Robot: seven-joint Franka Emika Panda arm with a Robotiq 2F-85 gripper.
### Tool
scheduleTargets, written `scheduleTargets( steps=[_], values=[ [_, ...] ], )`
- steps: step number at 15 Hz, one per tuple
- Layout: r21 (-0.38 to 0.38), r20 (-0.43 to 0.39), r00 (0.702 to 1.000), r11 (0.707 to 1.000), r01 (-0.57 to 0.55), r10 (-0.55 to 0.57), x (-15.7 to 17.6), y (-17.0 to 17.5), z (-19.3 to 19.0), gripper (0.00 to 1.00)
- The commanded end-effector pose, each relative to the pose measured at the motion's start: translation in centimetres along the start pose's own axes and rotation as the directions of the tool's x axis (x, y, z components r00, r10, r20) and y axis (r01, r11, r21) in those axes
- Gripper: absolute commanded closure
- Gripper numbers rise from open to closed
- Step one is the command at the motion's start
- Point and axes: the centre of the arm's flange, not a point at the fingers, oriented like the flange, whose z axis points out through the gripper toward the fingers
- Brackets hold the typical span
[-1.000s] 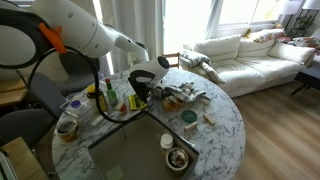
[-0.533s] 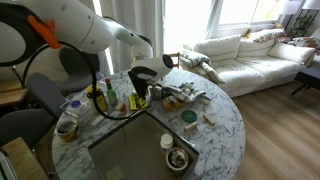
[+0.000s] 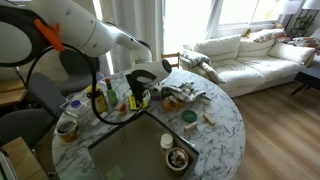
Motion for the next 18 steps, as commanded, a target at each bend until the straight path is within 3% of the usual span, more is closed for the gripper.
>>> scheduleTargets(
  steps=[1,4,5,10,14,18],
  values=[
    [-0.045,0.014,1.000,0.999,-0.025,0.025,0.5,0.5,2.0,0.24],
    [-0.071,-0.028,0.999,0.997,-0.036,0.034,0.9,1.2,2.8,0.02],
    [-0.078,-0.048,0.998,0.996,-0.036,0.032,1.1,1.5,2.8,0.00],
    [-0.107,-0.135,0.991,0.994,-0.036,0.021,1.8,2.1,2.2,0.00],
    [-0.100,-0.142,0.990,0.994,-0.033,0.019,2.1,2.0,2.0,0.11],
    [-0.081,-0.139,0.990,0.996,-0.033,0.021,2.3,1.3,1.9,0.00]
  ],
)
